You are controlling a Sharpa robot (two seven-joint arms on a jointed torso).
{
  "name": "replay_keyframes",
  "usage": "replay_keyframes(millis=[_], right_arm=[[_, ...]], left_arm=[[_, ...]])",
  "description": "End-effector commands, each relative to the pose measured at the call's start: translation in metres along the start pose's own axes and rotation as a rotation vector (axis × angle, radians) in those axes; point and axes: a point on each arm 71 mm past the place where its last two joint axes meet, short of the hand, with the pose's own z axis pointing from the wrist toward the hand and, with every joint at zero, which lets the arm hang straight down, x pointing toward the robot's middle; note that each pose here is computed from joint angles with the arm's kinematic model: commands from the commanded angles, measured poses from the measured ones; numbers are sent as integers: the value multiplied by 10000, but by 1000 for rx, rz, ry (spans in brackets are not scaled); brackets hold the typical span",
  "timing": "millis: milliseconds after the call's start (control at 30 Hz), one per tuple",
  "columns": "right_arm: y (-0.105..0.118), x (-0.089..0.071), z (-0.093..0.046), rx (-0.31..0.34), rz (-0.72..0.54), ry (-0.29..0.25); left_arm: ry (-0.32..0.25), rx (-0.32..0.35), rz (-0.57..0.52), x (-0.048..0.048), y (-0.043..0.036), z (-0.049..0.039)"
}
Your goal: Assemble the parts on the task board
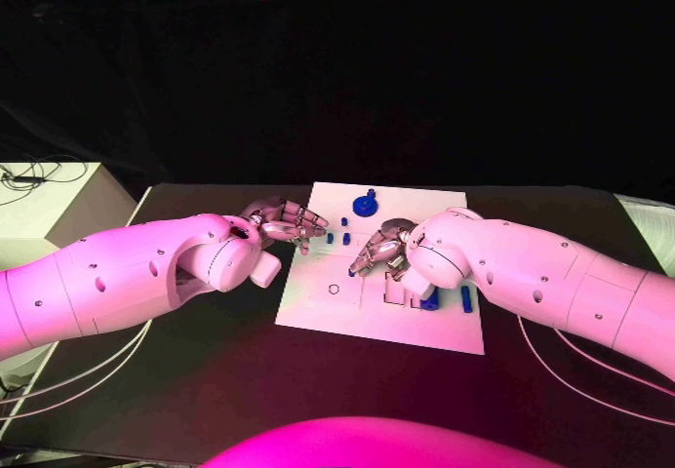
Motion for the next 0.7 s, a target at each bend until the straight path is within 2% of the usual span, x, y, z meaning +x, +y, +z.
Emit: replay_keyframes(millis=[33,700], right_arm=[[13,-5,1,-17,-41,-28],[-34,-48,-32,-42,-90,-118]], left_arm=[[3,6,-2,11,-13,-1],[3,9,-3,19,-14,5]])
